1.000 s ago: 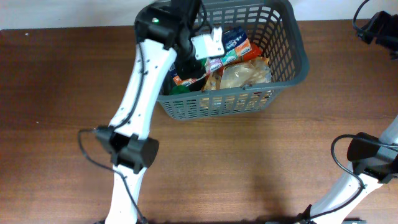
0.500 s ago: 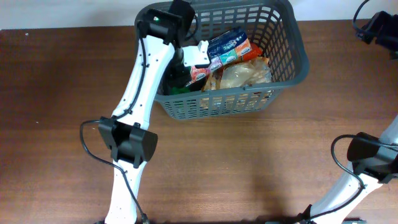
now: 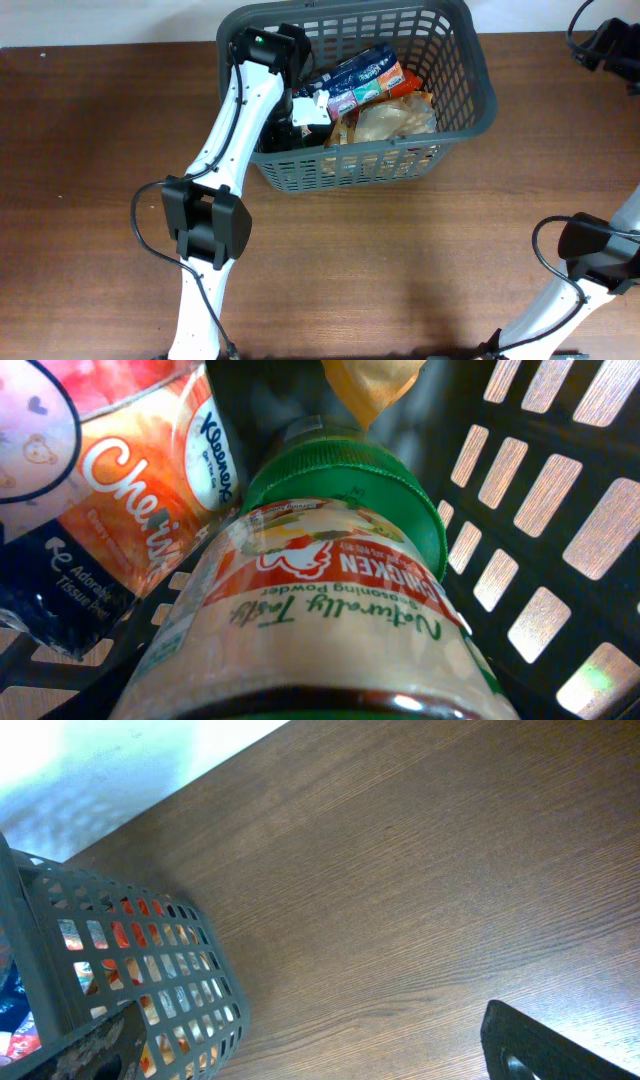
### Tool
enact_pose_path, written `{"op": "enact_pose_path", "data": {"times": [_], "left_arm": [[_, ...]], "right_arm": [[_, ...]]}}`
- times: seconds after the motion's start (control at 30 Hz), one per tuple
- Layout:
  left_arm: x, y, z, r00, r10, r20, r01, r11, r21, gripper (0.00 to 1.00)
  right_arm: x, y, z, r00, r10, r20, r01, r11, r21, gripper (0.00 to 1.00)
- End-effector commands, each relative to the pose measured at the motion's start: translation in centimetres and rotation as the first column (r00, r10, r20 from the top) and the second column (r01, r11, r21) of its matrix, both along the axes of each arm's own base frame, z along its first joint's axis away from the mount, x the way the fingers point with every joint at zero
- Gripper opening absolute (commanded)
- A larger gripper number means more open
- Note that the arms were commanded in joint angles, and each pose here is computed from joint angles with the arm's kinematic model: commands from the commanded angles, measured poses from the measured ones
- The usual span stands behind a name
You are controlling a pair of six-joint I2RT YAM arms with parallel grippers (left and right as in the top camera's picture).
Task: Pack container
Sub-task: 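Place the second jar into the basket and withdraw left gripper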
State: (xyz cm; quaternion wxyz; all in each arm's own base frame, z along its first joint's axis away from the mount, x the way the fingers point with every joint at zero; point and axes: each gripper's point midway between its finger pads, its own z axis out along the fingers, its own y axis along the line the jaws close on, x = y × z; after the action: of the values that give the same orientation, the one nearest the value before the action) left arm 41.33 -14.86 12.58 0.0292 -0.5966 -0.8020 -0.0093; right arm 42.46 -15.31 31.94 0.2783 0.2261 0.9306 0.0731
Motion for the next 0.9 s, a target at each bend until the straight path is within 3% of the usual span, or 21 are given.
{"op": "enact_pose_path", "data": {"times": [0.0, 0.13, 0.2, 0.23, 0.47, 0.6, 0.73, 0.77, 0.87], "left_arm": [[-0.3, 0.2, 0.9, 1.000, 0.015, 0.009, -0.015, 1.000, -0.015, 0.32], [-0.4, 0.2, 2.9, 0.998, 0.016, 0.054, -0.015, 0.999, -0.032, 0.52], [-0.6, 0.3, 4.3, 0.996, 0.017, 0.087, -0.013, 0.999, -0.045, 0.87], [-0.7, 0.3, 5.0, 0.995, 0.018, 0.102, -0.013, 0.999, -0.051, 0.99], [-1.7, 0.7, 10.2, 0.974, 0.040, 0.222, -0.018, 0.995, -0.100, 0.99], [-1.0, 1.3, 14.7, 0.916, 0.154, 0.370, -0.104, 0.983, -0.151, 0.99], [-0.3, 2.8, 23.6, 0.741, 0.347, 0.575, -0.175, 0.926, -0.334, 0.99], [-0.1, 3.6, 26.6, 0.662, 0.421, 0.620, -0.187, 0.894, -0.407, 0.99], [0.2, 6.6, 31.5, 0.488, 0.588, 0.645, -0.240, 0.801, -0.549, 0.99]], "right_arm": [[0.0, -0.2, -0.1, 1.000, -0.008, 0.000, 0.008, 1.000, 0.012, 0.99], [0.0, -0.2, -0.1, 1.000, -0.008, 0.000, 0.008, 1.000, 0.012, 0.98], [0.0, -0.2, -0.1, 1.000, -0.008, 0.000, 0.008, 1.000, 0.012, 0.99], [0.0, -0.2, -0.1, 1.000, -0.008, 0.000, 0.008, 1.000, 0.012, 0.99], [0.0, -0.2, -0.1, 1.000, -0.008, 0.000, 0.008, 1.000, 0.012, 0.98], [0.0, -0.2, -0.1, 1.000, -0.008, 0.000, 0.008, 1.000, 0.012, 0.99], [0.0, -0.2, -0.1, 1.000, -0.008, 0.000, 0.008, 1.000, 0.012, 0.99], [0.0, -0.2, -0.1, 1.000, -0.008, 0.000, 0.008, 1.000, 0.012, 0.99], [0.0, -0.2, -0.1, 1.000, -0.008, 0.000, 0.008, 1.000, 0.012, 0.99]]}}
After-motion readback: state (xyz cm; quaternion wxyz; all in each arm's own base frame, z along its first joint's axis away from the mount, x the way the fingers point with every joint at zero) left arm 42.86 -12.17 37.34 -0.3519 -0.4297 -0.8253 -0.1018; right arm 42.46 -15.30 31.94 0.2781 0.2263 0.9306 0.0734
